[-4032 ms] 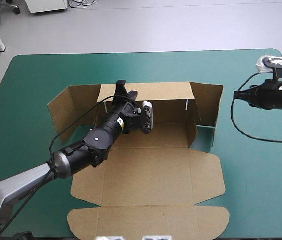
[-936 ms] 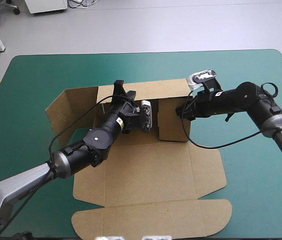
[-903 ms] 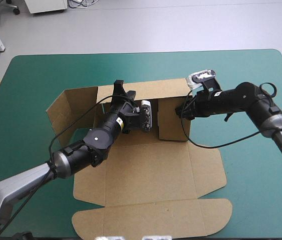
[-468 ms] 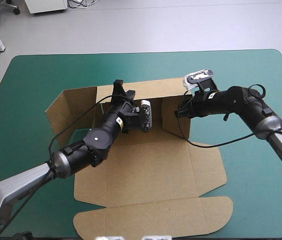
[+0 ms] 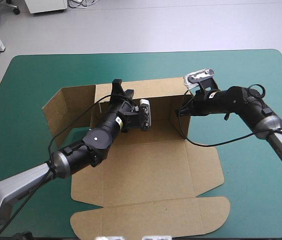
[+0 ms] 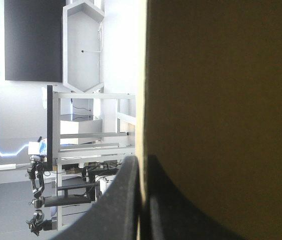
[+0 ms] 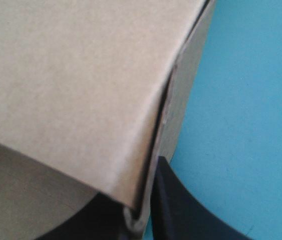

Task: Fold the box

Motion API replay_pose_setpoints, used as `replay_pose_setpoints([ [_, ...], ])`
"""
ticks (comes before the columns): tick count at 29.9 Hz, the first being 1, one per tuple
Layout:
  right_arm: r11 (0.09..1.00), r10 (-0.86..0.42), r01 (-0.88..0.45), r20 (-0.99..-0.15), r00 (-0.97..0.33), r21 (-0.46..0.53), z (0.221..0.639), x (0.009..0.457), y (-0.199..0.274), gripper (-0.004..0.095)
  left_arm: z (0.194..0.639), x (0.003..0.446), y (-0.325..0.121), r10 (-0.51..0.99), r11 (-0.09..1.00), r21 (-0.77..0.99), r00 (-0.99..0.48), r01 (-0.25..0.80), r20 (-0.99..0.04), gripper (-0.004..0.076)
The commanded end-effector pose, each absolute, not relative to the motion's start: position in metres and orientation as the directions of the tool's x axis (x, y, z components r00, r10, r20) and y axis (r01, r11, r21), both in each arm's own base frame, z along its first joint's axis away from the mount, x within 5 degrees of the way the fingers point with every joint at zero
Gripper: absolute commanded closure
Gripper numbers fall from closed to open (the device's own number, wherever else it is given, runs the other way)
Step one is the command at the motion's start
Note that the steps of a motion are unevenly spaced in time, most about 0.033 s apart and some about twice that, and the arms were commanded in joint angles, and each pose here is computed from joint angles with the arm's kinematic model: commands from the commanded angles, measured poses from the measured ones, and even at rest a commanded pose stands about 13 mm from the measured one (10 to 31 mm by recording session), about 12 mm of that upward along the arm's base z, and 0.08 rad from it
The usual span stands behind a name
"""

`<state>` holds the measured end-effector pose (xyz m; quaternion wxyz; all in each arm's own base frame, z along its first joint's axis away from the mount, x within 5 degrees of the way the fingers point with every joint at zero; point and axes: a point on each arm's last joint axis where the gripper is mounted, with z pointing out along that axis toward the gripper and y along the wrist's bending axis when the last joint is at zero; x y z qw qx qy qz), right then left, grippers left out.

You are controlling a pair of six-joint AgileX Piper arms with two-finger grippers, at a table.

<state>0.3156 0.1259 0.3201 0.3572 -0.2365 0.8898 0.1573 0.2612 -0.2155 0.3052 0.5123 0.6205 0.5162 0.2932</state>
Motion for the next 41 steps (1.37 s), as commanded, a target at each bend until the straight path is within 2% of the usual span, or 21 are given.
replay_pose_setpoints([
  [1, 0.820, -0.237, -0.544, -0.760, -0.605, 0.177, 0.342, 0.307, 0.136, 0.0922, 0.326, 0.255, -0.217, 0.917, 0.096, 0.949, 0.344, 0.301, -0.202, 0.0734],
  [4, 0.824, -0.228, -0.538, -0.765, -0.602, 0.178, 0.343, 0.308, 0.135, 0.0922, 0.326, 0.254, -0.219, 0.908, 0.099, 0.944, 0.361, 0.314, -0.215, 0.0731],
  [7, 0.828, -0.212, -0.527, -0.763, -0.611, 0.191, 0.343, 0.308, 0.135, 0.0922, 0.326, 0.254, -0.220, 0.902, 0.103, 0.942, 0.370, 0.320, -0.224, 0.0677],
  [11, 0.837, -0.180, -0.503, -0.758, -0.627, 0.217, 0.343, 0.308, 0.135, 0.0923, 0.333, 0.252, -0.220, 0.896, 0.118, 0.944, 0.377, 0.307, -0.235, 0.0490],
  [15, 0.849, -0.136, -0.470, -0.759, -0.637, 0.242, 0.344, 0.310, 0.134, 0.0923, 0.343, 0.248, -0.215, 0.889, 0.153, 0.944, 0.377, 0.292, -0.261, 0.0367],
  [21, 0.869, -0.076, -0.420, -0.769, -0.635, 0.261, 0.346, 0.314, 0.131, 0.0923, 0.368, 0.222, -0.215, 0.840, 0.201, 0.944, 0.449, 0.263, -0.304, 0.0360],
  [25, 0.889, -0.046, -0.379, -0.772, -0.634, 0.258, 0.348, 0.317, 0.125, 0.0923, 0.378, 0.202, -0.222, 0.788, 0.246, 0.921, 0.492, 0.301, -0.371, 0.0360],
  [30, 0.911, -0.043, -0.338, -0.763, -0.645, 0.235, 0.356, 0.321, 0.109, 0.0923, 0.387, 0.189, -0.222, 0.761, 0.275, 0.912, 0.511, 0.305, -0.400, 0.0360],
  [35, 0.921, -0.044, -0.320, -0.754, -0.656, 0.224, 0.367, 0.324, 0.097, 0.0923, 0.394, 0.184, -0.211, 0.724, 0.386, 0.842, 0.442, 0.378, -0.530, 0.0365],
  [41, 0.923, -0.080, -0.331, -0.742, -0.666, 0.197, 0.371, 0.322, 0.095, 0.0923, 0.402, 0.187, -0.203, 0.714, 0.481, 0.786, 0.347, 0.389, -0.608, 0.0417],
])
